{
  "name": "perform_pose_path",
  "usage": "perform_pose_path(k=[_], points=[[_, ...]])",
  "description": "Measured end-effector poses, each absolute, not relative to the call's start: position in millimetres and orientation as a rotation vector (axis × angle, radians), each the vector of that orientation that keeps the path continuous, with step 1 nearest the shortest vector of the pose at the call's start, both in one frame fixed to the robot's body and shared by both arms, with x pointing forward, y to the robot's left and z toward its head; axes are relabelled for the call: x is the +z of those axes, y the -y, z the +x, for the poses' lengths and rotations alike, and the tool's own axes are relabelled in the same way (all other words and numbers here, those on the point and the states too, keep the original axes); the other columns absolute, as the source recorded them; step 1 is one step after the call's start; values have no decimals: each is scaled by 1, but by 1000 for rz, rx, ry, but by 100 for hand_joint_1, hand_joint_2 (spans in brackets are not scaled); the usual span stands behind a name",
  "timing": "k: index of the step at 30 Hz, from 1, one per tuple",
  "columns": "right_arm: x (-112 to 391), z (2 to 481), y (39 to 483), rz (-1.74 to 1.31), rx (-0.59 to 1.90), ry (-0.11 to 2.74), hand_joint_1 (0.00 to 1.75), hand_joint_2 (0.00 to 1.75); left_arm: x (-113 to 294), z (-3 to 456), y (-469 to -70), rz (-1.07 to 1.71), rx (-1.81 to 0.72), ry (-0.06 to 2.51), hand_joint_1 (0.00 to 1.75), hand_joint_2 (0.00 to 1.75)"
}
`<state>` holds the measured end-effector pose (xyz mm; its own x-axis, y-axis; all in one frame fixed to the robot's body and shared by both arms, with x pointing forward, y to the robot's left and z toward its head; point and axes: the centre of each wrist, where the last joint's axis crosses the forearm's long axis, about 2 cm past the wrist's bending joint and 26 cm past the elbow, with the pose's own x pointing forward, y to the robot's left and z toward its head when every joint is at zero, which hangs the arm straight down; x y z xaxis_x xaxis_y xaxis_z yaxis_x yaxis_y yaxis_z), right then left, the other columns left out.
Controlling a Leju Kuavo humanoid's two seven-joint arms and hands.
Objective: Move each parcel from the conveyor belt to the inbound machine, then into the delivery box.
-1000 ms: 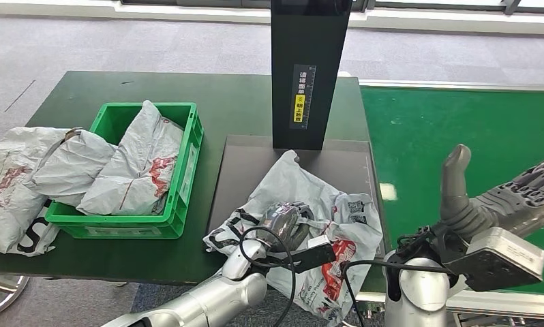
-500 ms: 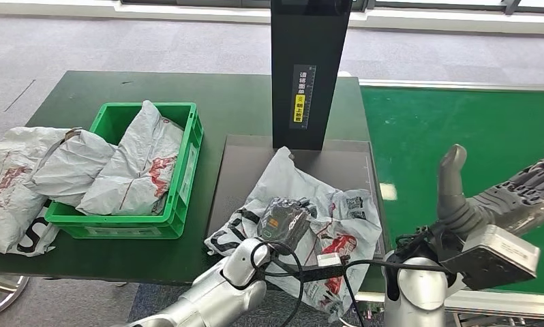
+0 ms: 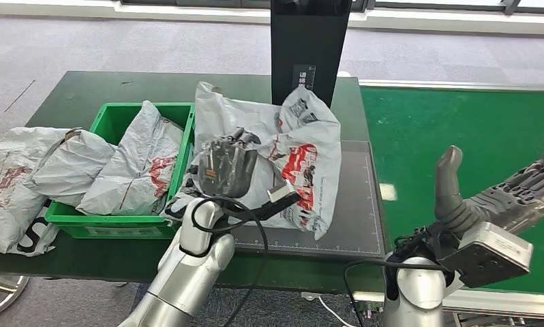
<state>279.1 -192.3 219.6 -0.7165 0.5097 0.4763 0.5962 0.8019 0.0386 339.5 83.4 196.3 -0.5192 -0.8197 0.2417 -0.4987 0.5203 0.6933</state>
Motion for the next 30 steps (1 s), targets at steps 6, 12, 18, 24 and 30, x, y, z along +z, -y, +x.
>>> perform_pose_path(k=[6, 12, 18, 24, 30], points=[[219, 279, 193, -833, -256, 2537, 0, 175, 206, 345, -121, 1101, -547, 2211, 175, 175], [217, 278, 194, -843, -241, 2531, 0, 175, 208, 352, -162, 1274, -460, 2098, 175, 175], [215, 277, 194, -851, -233, 2527, 0, 175, 214, 354, -190, 1424, -402, 1987, 175, 175], [213, 276, 194, -850, -228, 2522, 0, 175, 209, 358, -222, 1552, -252, 1691, 175, 175], [208, 272, 194, -848, -216, 2508, 0, 175, 198, 361, -253, 1611, -285, 1630, 175, 175]])
